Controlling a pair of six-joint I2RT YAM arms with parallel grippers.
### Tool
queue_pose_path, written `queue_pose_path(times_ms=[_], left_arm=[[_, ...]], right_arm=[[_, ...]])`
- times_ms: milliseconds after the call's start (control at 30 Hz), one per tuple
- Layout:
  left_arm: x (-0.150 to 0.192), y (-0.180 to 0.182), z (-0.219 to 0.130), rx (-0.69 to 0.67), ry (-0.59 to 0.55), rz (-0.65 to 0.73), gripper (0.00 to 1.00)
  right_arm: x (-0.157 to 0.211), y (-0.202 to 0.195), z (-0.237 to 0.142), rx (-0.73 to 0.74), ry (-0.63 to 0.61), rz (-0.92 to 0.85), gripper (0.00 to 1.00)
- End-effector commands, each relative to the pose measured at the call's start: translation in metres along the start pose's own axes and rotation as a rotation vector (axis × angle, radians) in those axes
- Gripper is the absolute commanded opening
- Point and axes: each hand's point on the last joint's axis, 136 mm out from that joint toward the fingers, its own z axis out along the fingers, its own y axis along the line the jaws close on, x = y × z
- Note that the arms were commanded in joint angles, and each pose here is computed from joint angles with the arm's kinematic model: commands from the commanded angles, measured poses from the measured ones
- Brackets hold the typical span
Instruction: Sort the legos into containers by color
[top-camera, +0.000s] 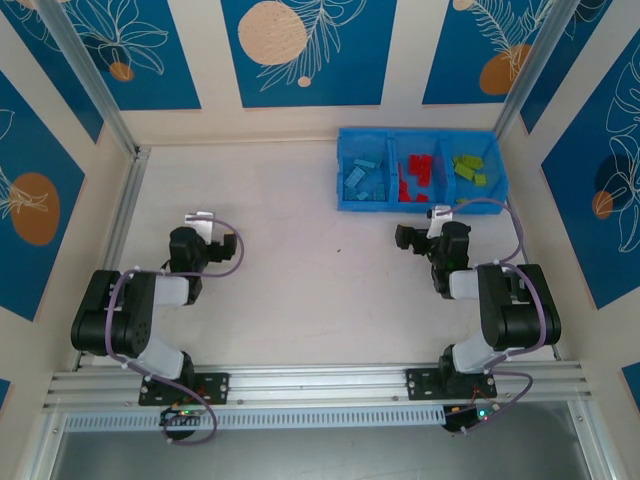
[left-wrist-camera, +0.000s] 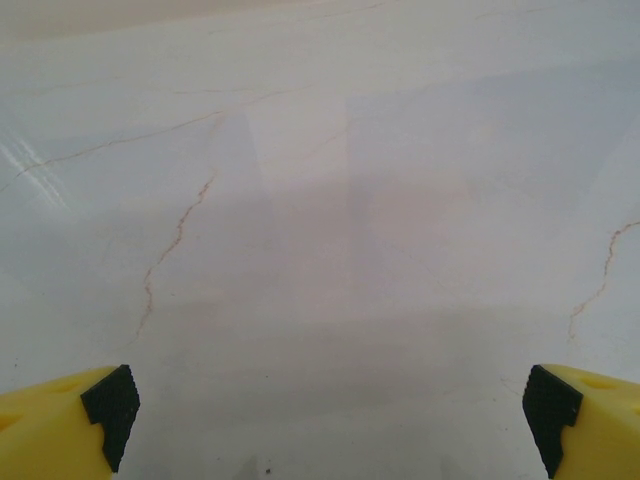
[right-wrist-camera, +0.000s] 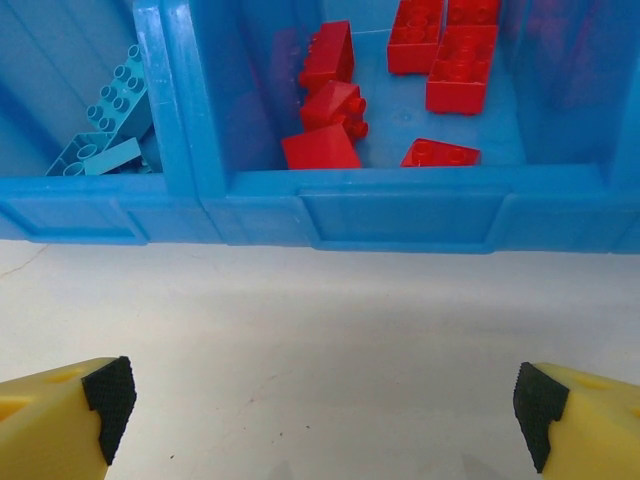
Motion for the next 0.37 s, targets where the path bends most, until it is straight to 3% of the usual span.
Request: queue_pose_path(times_ms=[0, 333], left_arm=[[-0.01, 0.0006, 0.0001, 0.011, -0.04, -0.007, 1.0], [-0.0102, 0.0008, 0.0001, 0.011, -0.04, -0.007, 1.0]], right_arm=[[-0.019, -0.0023, -0.0002, 0.021, -0.065, -0.033, 0.99], [-0.0176, 0.0004, -0.0007, -0.003, -0.061, -0.036, 0.99]])
